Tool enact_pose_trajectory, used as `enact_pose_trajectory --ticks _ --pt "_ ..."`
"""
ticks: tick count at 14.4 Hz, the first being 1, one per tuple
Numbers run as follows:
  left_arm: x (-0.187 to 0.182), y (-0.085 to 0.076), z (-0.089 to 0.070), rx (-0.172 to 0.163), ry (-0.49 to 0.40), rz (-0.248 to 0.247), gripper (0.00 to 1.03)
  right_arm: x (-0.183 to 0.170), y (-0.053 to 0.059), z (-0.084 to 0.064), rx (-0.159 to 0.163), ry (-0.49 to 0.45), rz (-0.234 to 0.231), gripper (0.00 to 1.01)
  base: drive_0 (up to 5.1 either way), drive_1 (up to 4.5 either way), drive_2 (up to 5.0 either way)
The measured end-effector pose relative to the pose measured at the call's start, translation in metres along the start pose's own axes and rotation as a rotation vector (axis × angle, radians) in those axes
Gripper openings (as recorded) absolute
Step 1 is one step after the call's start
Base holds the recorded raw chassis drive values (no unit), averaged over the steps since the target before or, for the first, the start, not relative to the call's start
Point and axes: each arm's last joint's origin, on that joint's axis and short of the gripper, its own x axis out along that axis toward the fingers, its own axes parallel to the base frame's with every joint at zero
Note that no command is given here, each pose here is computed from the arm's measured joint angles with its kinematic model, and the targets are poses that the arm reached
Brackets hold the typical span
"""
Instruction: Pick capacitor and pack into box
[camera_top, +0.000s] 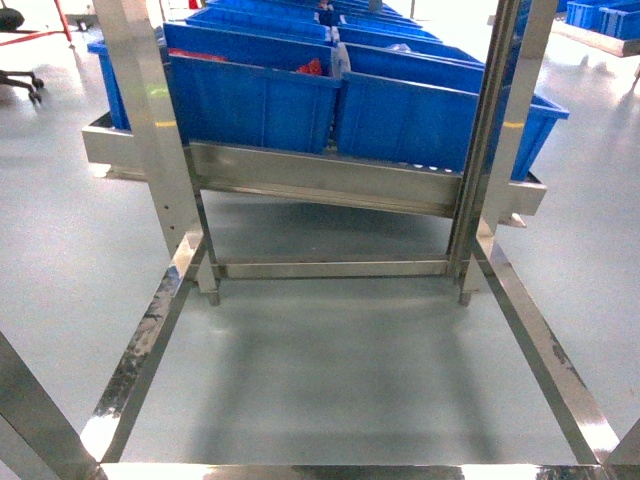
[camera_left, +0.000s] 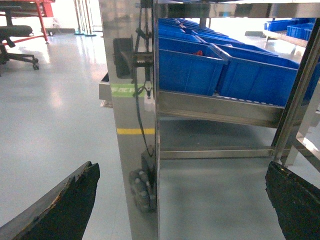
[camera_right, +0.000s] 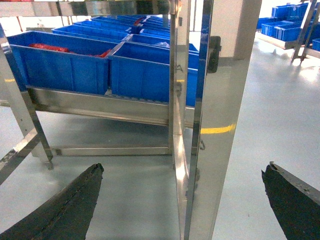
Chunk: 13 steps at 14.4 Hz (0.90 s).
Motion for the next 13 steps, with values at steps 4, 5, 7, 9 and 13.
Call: enact_pose_trajectory --ticks 4,5,7,9,13 --pt "0.0000 0.0000 -0.0004 0.000 0.004 0.000 0.98 0.0000 0.0000 -0.0002 0.000 0.002 0.000 0.98 0.0 0.00 0.0" --pt "0.0000 0.0000 -0.0004 0.000 0.004 -0.001 0.98 0.0000 0.0000 -0.0002 0.000 0.002 0.000 0.98 0.0 0.00 0.0" --pt "0.0000 0.0000 -0.0003 0.000 0.003 -0.001 0.98 0.0000 0.0000 0.0000 0.000 0.000 0.000 0.98 0.0 0.00 0.0" --pt "0.0000 0.0000 -0.0001 0.000 0.001 0.001 0.98 0.0000 0.0001 0.0000 -0.001 0.000 0.002 0.98 0.0 0.00 0.0" --pt "0.0000 0.0000 -0.0001 0.000 0.001 0.000 0.98 0.0000 0.0000 -0.0001 -0.001 0.001 0.001 0.98 0.0 0.00 0.0"
